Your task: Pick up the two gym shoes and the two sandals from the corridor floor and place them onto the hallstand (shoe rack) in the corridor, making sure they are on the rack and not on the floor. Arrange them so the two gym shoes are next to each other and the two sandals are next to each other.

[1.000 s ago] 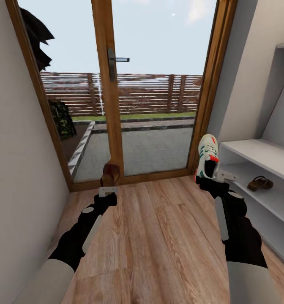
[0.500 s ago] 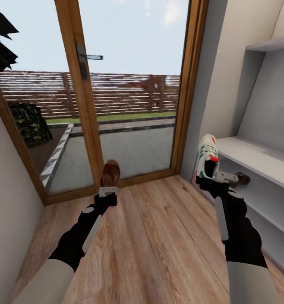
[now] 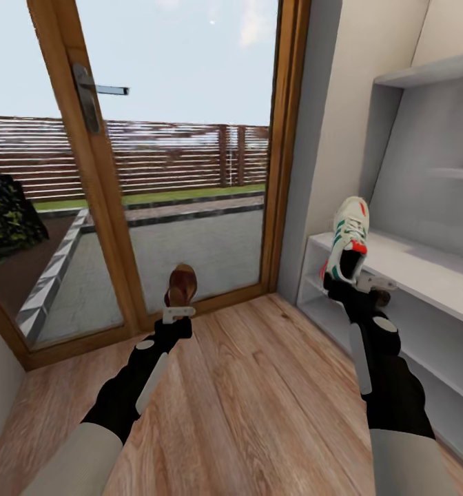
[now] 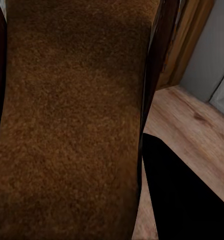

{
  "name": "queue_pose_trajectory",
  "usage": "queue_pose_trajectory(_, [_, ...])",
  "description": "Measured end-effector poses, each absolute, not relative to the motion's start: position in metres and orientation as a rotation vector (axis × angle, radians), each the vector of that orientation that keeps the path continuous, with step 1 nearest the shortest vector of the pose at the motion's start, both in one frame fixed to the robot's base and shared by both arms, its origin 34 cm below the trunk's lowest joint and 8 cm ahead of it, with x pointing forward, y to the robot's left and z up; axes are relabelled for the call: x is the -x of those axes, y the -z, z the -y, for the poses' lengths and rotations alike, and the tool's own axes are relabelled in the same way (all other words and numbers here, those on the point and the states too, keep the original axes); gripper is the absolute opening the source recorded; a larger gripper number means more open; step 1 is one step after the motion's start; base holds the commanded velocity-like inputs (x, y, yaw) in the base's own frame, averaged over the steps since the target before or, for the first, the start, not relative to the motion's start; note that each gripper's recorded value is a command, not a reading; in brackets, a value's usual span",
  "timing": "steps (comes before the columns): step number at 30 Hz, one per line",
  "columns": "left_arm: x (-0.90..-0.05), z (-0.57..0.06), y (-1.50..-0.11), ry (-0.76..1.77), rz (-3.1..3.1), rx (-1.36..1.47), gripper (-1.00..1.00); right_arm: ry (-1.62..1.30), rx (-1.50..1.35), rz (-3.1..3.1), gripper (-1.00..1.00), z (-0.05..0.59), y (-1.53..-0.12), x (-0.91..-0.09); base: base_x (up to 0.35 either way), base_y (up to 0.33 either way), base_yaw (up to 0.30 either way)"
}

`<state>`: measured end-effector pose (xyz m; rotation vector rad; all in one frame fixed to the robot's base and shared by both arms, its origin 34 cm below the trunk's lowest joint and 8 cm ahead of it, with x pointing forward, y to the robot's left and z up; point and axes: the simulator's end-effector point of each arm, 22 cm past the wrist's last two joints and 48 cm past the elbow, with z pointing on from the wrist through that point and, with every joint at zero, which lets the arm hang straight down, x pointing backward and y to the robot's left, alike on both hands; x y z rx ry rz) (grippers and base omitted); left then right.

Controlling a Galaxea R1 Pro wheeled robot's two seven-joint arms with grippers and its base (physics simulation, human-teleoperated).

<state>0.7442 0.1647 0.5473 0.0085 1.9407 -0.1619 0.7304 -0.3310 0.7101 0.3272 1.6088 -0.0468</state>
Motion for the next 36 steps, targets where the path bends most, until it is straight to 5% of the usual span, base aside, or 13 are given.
queue_pose_trajectory(18, [-0.742,-0.164,-0.551,0.159,-1.938,-0.013,-1.0,0.058,-0.343,-1.517,-1.0,0.33,-0.676,-0.729,0.06,0.012,-0.262])
queue_pose_trajectory(36, [-0.741,-0.163,-0.563,0.159,-1.921,-0.016,-1.0,0.053,-0.344,-1.5,-1.0,0.33,-0.687,-0.726,0.176,0.257,-0.262])
